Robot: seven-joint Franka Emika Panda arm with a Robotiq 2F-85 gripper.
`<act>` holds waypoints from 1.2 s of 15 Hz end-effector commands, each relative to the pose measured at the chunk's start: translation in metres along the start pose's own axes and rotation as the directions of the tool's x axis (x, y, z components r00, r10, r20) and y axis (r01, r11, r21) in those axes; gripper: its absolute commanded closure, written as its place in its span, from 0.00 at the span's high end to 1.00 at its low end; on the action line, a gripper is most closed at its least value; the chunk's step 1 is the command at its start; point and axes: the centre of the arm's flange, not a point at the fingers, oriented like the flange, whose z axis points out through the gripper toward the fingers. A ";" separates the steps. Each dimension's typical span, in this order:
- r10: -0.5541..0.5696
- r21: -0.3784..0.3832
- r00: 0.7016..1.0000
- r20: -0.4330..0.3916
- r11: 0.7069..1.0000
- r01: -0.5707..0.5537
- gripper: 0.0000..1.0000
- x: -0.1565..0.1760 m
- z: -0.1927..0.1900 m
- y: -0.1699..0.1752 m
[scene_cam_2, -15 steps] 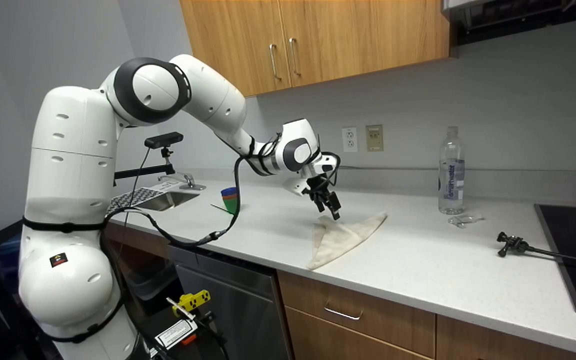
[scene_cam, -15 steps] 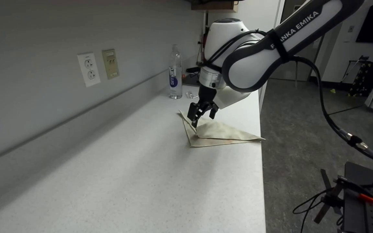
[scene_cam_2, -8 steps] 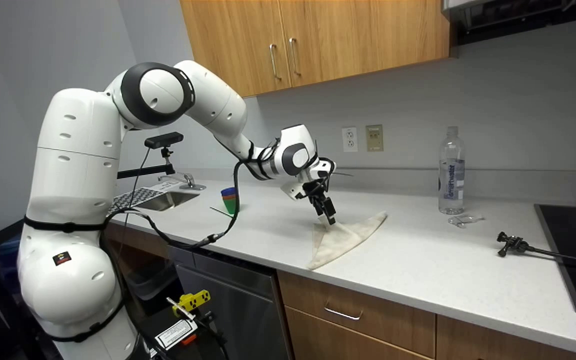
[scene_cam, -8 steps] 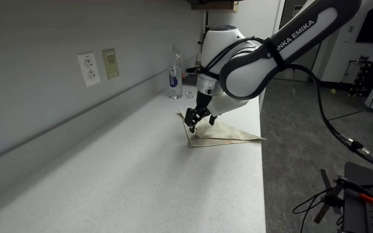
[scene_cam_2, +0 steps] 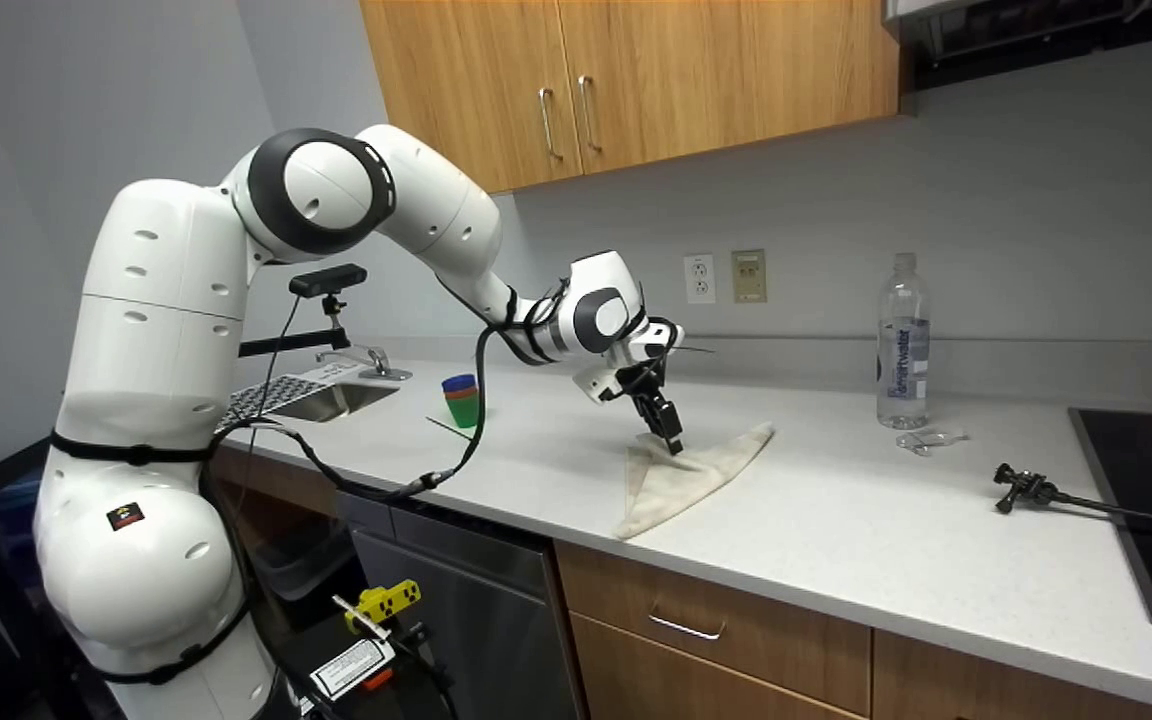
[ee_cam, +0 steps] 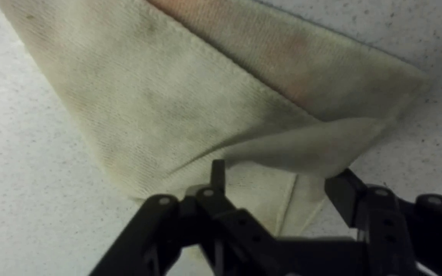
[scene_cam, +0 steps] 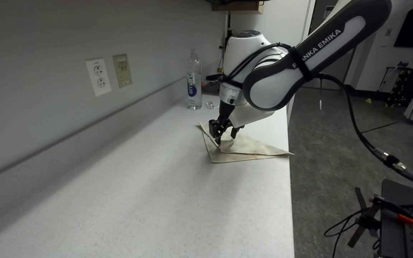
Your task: Unfold the towel
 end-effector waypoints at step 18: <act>-0.160 -0.283 0.962 -0.223 0.955 0.093 0.00 0.025 -0.015 0.047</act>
